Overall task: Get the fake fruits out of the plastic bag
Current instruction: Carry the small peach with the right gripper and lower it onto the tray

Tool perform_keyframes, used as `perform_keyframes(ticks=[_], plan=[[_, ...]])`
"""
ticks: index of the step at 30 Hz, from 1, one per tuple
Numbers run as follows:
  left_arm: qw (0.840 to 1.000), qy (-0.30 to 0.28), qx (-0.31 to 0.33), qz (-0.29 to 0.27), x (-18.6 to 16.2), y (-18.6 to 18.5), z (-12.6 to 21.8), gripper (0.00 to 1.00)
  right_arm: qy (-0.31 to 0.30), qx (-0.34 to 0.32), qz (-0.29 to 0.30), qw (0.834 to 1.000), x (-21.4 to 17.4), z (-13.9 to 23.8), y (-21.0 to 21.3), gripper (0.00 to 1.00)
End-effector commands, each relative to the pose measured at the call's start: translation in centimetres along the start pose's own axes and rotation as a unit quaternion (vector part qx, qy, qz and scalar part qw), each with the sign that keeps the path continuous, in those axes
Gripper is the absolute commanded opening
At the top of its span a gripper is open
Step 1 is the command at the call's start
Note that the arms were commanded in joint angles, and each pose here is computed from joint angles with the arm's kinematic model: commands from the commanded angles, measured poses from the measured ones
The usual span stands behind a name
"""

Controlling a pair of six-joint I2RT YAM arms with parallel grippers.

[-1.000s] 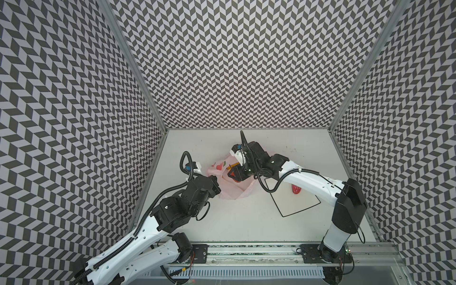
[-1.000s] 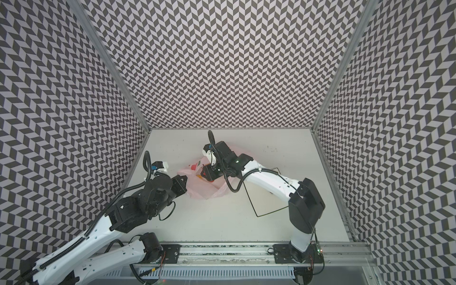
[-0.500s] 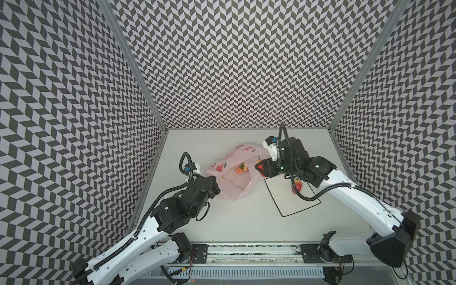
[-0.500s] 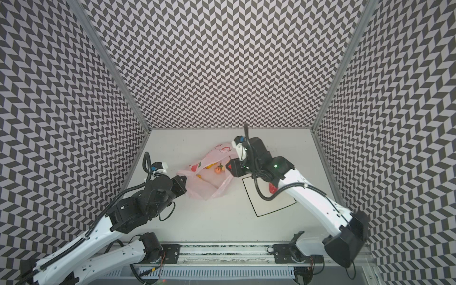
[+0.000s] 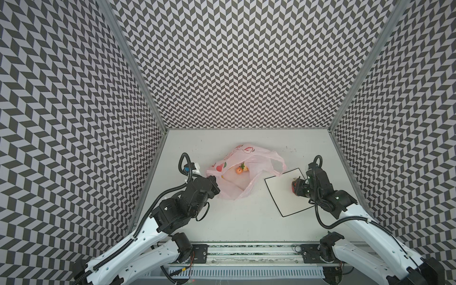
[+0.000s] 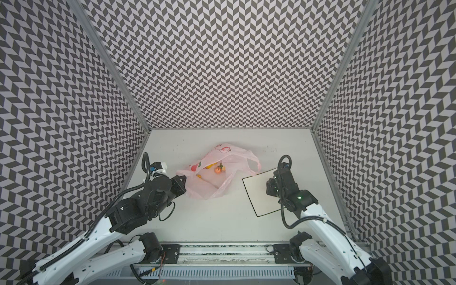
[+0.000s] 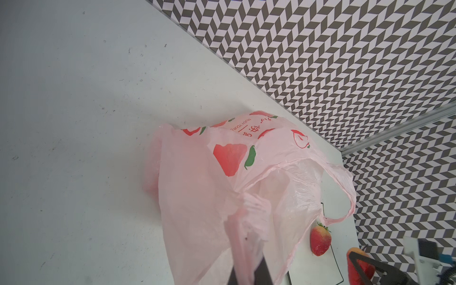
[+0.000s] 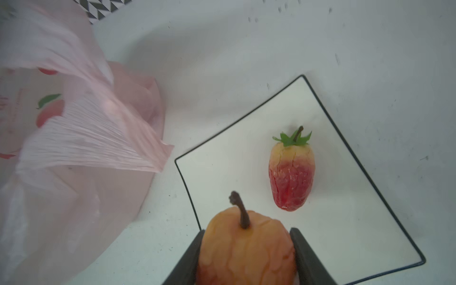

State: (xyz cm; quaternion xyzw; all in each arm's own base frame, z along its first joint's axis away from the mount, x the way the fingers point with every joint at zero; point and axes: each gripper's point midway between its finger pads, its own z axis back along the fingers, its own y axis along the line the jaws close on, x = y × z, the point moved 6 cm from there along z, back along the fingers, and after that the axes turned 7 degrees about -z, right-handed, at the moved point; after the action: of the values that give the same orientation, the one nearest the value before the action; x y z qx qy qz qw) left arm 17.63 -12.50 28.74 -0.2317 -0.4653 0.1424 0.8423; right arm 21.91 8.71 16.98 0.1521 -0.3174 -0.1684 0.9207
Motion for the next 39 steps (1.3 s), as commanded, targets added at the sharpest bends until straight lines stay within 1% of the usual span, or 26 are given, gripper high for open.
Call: perform_keyframes(ticks=[1, 3, 6, 10, 17, 20, 23, 27, 31, 35, 39], plan=[[1.0, -0.017, 0.004, 0.003, 0.5, 0.2, 0.1, 0.0, 0.001, 0.064, -0.01, 0.998, 0.4, -1.6, 2.1, 0.46], [1.0, -0.016, 0.004, 0.002, 0.4, 0.2, 0.0, 0.0, 0.023, 0.067, 0.005, 0.997, 0.0, -2.9, 2.5, 0.46], [1.0, -0.018, 0.002, 0.002, 0.5, 0.0, -0.1, 0.0, 0.039, 0.076, 0.031, 0.996, -0.2, -4.6, 3.2, 0.46], [1.0, -0.018, 0.001, -0.003, 0.7, -0.3, -0.1, 0.0, 0.031, 0.074, 0.053, 0.995, 0.0, -6.4, 3.8, 0.46], [1.0, -0.024, 0.001, 0.0, 0.9, -0.3, 0.0, 0.0, 0.026, 0.055, 0.062, 0.996, -0.1, -8.8, 3.6, 0.49], [1.0, -0.024, 0.001, 0.0, 1.0, -0.3, 0.0, 0.0, 0.027, 0.048, 0.067, 0.996, -0.4, -9.5, 3.4, 0.52], [1.0, -0.023, 0.003, 0.002, 0.8, -0.2, 0.0, 0.0, 0.027, 0.035, 0.075, 0.996, -0.5, -9.8, 3.0, 0.61], [1.0, -0.022, 0.004, 0.002, 0.8, -0.3, -0.1, 0.0, 0.025, 0.037, 0.078, 0.996, -0.6, -9.6, 2.9, 0.68], [1.0, -0.022, 0.004, 0.0, 0.8, -0.3, -0.1, 0.0, 0.022, 0.044, 0.072, 0.996, -0.2, -8.8, 3.2, 0.71], [1.0, -0.024, 0.005, 0.001, 0.9, -0.2, -0.1, 0.0, -0.009, 0.061, 0.058, 0.996, 1.2, -6.2, 3.9, 0.72], [1.0, -0.024, 0.005, 0.001, 0.9, -0.2, -0.2, 0.0, -0.064, 0.07, 0.038, 0.995, 3.2, -2.3, 4.3, 0.71]])
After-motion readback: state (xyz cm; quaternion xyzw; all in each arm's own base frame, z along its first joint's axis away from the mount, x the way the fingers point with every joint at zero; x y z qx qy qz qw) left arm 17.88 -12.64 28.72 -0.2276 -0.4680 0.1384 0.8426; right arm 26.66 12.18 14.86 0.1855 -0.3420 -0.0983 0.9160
